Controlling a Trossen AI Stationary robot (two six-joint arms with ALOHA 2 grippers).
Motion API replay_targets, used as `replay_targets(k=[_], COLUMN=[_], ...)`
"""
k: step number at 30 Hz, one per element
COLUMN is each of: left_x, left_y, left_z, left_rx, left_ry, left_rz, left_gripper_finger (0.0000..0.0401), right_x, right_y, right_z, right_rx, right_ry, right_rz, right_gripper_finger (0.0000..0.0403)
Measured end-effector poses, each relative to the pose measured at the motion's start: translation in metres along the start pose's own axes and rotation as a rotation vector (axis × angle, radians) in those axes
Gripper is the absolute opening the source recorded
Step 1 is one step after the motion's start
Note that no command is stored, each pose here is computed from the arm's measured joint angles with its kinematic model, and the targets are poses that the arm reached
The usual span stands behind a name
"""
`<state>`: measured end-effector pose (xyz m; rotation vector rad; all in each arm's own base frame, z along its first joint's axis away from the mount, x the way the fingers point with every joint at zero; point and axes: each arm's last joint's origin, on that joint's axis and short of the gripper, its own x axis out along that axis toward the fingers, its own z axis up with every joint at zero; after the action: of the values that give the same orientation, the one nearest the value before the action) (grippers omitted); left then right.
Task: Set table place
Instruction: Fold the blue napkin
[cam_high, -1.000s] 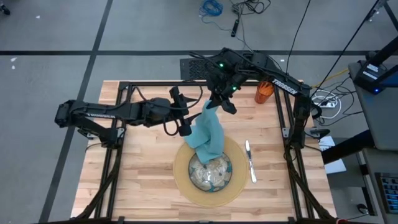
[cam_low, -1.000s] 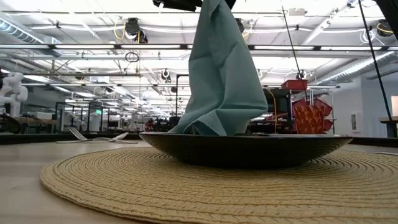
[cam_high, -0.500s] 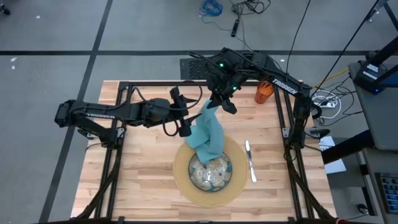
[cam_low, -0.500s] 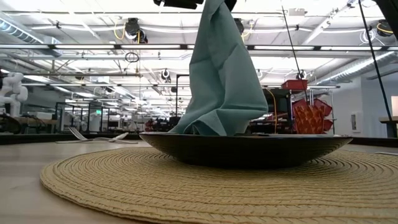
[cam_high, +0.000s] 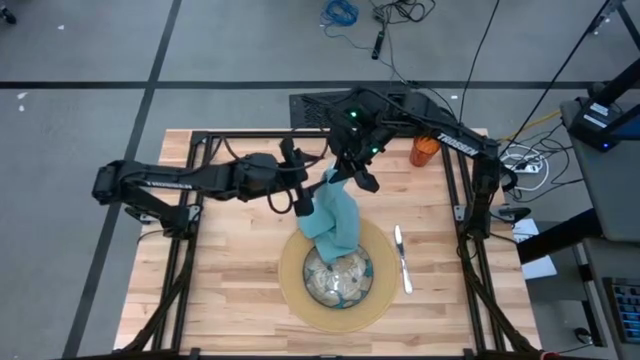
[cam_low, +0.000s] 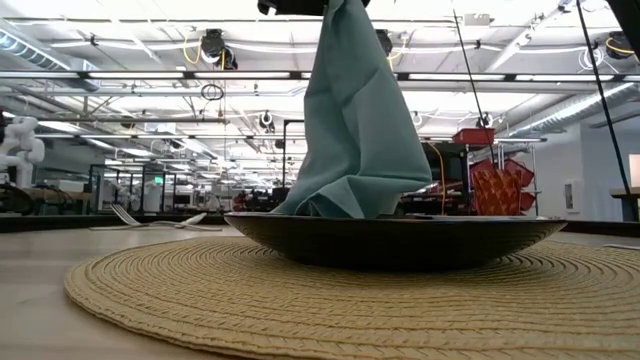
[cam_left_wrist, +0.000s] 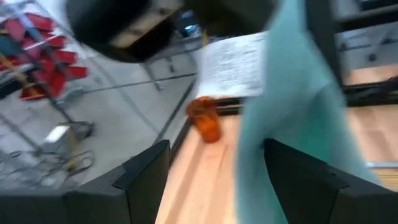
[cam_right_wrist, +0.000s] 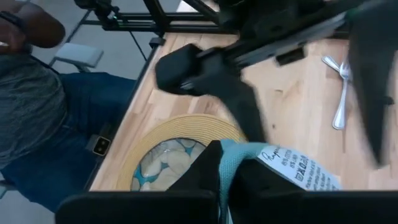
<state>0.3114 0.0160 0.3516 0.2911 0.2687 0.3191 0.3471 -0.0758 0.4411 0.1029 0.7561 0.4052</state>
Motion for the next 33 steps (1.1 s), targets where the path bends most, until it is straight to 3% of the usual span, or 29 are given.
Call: replay_targets(k=[10,16,19,25,33], left_x=[0.005,0.009,0.018,0.032,0.025], left_y=[-0.004,-0.002,-0.003,0.002,0.012], left_z=[0.004,0.007,0.000,-0.014,-0.021], left_rx=[-0.070,-0.106,-0.073,-0.057,0.011], left_ry=[-0.080,-0.110,-0.058,0.014,0.131], left_rz=[-0.082,0.008,0.084,0.136,0.240], left_gripper_finger=[0.0244,0.0240,0.0228,0.0199,0.0175], right_x=[0.000,0.002,0.005,0.012,0.015], right_y=[-0.002,-0.001,0.004,0.017,0.028], right_z=[-0.001,0.002,0.005,0.007,-0.004], right_rx=[-0.001,-0.021,-0.042,-0.064,-0.048], right_ry=[0.021,0.009,-0.001,0.010,0.168], right_rz=[-0.070,-0.107,-0.103,-0.065,-0.174], right_gripper_finger=[0.0000,0.0000,0.0000,0.0000,0.0000])
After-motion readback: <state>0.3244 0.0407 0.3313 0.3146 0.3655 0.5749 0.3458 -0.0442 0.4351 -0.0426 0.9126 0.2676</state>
